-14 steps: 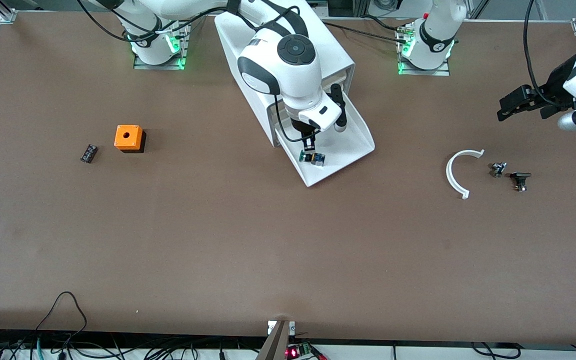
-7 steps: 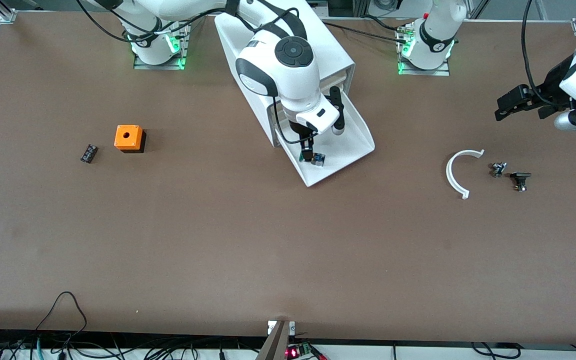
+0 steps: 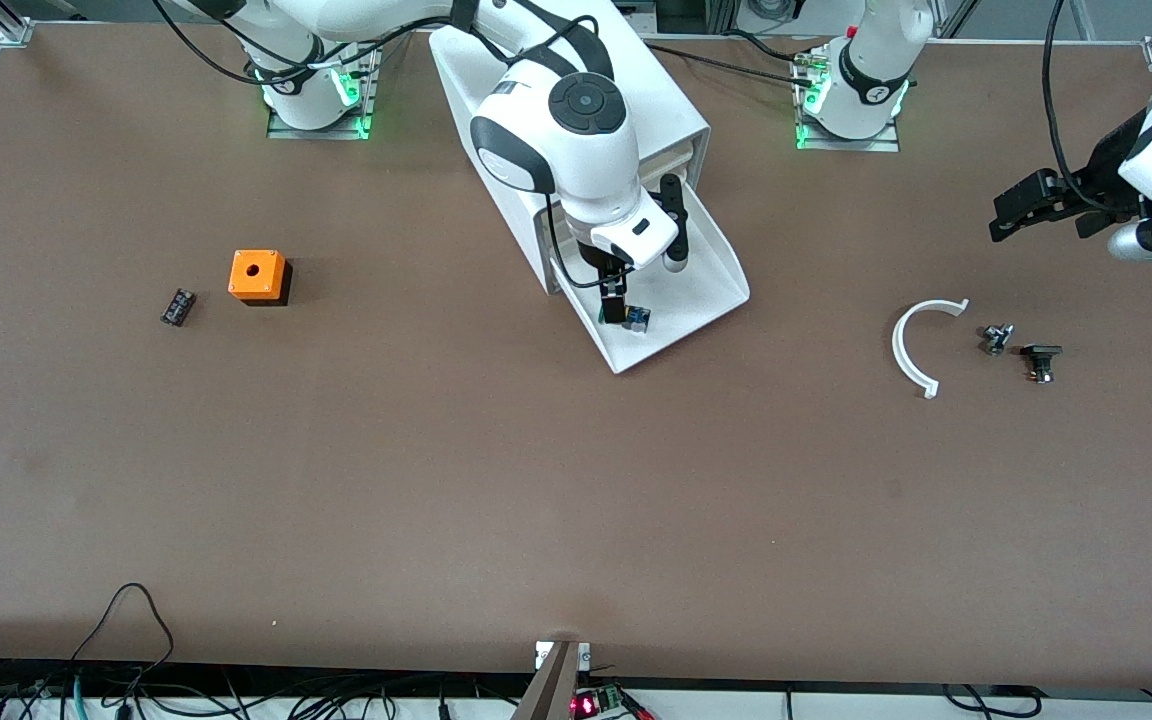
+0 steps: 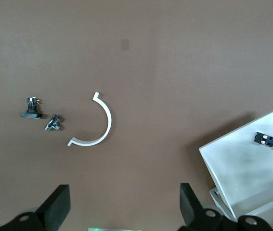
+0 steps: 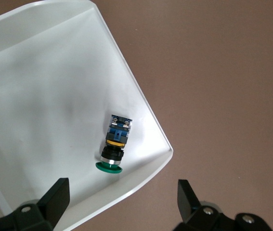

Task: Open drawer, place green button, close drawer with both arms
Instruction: 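Lower the button into the drawer and open the right gripper, then withdraw the right gripper from the drawer back to its rest pose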

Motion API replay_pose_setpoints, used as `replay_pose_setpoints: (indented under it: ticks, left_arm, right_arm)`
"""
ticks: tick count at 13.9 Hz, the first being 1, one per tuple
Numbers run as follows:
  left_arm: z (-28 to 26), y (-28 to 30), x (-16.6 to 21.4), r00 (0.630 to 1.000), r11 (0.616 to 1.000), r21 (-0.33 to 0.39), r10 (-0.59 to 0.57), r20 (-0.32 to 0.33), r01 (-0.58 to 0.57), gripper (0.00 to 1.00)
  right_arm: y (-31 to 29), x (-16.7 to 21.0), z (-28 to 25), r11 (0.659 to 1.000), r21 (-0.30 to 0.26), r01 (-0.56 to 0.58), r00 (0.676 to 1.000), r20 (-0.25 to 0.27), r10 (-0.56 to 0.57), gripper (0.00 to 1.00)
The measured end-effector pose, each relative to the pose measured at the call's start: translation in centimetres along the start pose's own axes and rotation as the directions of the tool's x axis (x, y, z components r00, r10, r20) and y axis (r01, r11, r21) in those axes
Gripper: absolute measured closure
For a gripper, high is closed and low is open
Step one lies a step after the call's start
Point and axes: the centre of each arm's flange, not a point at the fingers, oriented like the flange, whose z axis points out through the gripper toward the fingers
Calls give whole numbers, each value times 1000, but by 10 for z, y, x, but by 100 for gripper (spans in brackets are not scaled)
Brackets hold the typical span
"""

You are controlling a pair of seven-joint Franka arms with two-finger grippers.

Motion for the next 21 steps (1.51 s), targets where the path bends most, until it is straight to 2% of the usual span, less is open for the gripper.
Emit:
replay_pose_setpoints:
  ticks: [3,5,7,9,11,13,16,17,19,21]
  left_arm:
    - [0,0,0,1000,1000,0,0,0,0,0]
    - [0,1,0,1000,1000,0,1,0,-1,0]
    - [0,1,0,1000,1000,0,2,0,-2,0]
    - [0,1,0,1000,1000,0,2,0,-2,0]
    - [0,1,0,1000,1000,0,2,0,-2,0]
    - [0,1,0,1000,1000,0,2,0,-2,0]
    - [0,1,0,1000,1000,0,2,0,-2,0]
    - [0,1,0,1000,1000,0,2,0,-2,0]
    - [0,1,0,1000,1000,0,2,0,-2,0]
    - [0,1,0,1000,1000,0,2,0,-2,0]
  right_arm:
    - [30,-12,-27,991,-28,-133,990,-44,132,0]
    - [60,-31,-61,971,-77,-228,972,-80,222,0]
    - [95,-65,-94,941,-118,-316,946,-114,304,0]
    - [126,-105,-118,890,-136,-436,897,-143,418,0]
    - [147,-137,-131,812,-139,-567,822,-165,545,0]
    - [162,-163,-131,715,-131,-687,726,-168,667,0]
    - [179,-205,-113,511,-146,-847,529,-128,839,0]
    - [182,-223,-106,436,-162,-885,454,-94,886,0]
    - [185,-255,-95,268,-207,-941,278,-22,960,0]
    - [182,-281,-89,130,-263,-956,122,47,991,0]
